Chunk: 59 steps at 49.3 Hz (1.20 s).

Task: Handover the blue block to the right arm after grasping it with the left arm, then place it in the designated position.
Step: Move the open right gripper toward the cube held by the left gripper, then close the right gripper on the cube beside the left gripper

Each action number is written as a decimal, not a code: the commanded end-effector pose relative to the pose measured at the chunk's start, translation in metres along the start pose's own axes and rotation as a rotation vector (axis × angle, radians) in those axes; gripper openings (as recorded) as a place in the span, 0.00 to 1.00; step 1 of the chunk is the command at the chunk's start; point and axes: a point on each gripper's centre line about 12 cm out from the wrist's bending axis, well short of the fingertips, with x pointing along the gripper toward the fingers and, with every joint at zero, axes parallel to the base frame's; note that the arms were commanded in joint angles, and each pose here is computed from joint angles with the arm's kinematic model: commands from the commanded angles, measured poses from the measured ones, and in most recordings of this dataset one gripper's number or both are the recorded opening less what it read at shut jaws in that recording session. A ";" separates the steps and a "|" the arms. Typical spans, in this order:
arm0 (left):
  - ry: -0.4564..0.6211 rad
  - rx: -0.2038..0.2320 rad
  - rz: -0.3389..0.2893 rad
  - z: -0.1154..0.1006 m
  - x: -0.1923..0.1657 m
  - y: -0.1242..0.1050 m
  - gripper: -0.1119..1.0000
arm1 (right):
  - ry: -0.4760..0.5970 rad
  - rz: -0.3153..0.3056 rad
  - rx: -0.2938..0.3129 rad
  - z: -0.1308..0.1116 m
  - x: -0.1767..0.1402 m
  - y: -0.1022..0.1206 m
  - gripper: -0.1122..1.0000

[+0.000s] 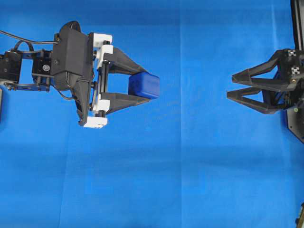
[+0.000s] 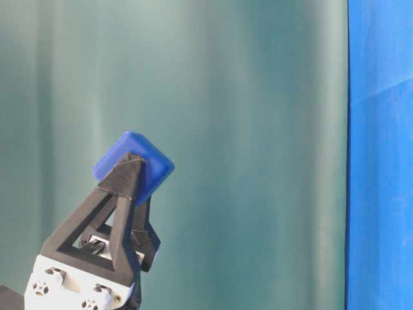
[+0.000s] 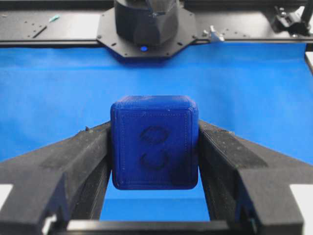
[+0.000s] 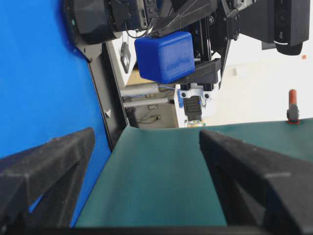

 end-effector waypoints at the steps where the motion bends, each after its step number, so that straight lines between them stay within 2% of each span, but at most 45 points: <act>1: -0.046 -0.003 -0.001 0.014 -0.005 0.000 0.51 | -0.013 -0.020 0.003 0.004 0.008 -0.012 0.95; 16: -0.046 -0.003 -0.001 0.014 -0.005 0.000 0.51 | -0.039 -0.008 0.007 0.008 0.045 -0.026 0.95; 35: -0.046 -0.003 -0.001 0.014 -0.005 0.000 0.51 | -0.029 0.031 0.013 0.005 0.095 -0.032 0.95; 59: -0.044 -0.003 -0.001 0.014 -0.005 0.000 0.51 | -0.026 0.041 0.013 0.002 0.150 -0.042 0.95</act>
